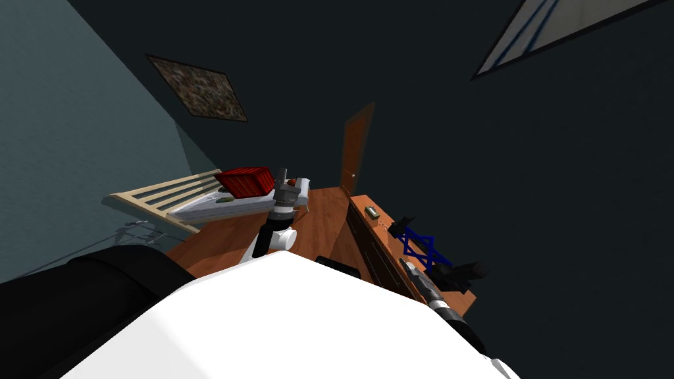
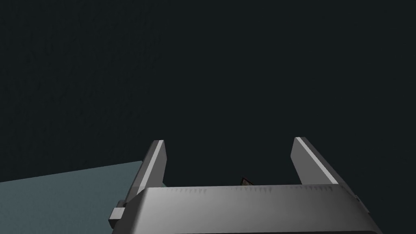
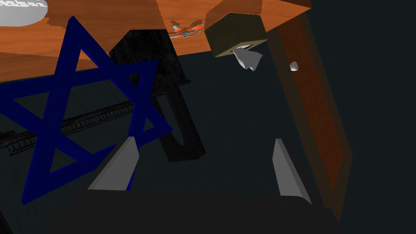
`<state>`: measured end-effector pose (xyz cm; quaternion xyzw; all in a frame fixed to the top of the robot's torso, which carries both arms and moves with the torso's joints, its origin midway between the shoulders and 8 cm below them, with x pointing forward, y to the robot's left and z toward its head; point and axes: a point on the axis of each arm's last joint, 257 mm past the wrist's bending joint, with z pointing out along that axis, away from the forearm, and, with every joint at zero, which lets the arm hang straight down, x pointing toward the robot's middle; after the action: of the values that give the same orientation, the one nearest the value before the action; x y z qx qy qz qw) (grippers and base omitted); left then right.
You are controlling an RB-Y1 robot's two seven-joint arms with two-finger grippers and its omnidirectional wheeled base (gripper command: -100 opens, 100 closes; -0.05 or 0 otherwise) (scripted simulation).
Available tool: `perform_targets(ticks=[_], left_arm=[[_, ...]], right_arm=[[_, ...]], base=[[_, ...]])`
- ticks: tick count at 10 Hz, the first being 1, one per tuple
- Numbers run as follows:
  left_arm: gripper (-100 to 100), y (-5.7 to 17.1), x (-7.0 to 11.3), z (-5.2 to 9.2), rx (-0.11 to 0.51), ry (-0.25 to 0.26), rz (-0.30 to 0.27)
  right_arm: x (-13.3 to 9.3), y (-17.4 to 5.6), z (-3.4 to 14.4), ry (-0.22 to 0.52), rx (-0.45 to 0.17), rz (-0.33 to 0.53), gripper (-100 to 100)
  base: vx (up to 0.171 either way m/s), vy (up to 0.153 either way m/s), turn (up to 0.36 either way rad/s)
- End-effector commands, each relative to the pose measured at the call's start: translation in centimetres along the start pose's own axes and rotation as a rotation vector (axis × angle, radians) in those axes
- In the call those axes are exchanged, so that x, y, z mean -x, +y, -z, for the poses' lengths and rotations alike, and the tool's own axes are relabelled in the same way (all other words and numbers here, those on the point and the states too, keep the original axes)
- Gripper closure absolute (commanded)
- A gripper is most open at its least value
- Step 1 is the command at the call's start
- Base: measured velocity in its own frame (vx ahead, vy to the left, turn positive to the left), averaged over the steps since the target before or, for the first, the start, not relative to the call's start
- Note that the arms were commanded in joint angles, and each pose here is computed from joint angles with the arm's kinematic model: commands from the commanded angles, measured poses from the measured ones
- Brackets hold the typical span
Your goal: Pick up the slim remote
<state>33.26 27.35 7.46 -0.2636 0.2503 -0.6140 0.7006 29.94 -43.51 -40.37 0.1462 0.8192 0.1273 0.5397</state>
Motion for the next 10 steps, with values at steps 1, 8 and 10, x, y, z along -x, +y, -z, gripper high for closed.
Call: perform_targets(ticks=[1, 8, 10], left_arm=[[0, 0.0, 0.0, 0.0, 0.0, 0.0, 0.0], [0, 0.0, 0.0, 0.0, 0.0, 0.0, 0.0], [0, 0.0, 0.0, 0.0, 0.0, 0.0, 0.0]], right_arm=[[-1.7, -2.2, 0.9, 0.058, -0.037, 0.062, -100], [-7.7, -7.8, 5.3, 0.251, -0.117, 0.232, -100], [-9.5, -9.4, 7.0, 0.315, -0.134, 0.281, -100]], base=[[0.053, -0.014, 0.126], [0.058, -0.032, 0.128], [0.059, -0.032, 0.127]])
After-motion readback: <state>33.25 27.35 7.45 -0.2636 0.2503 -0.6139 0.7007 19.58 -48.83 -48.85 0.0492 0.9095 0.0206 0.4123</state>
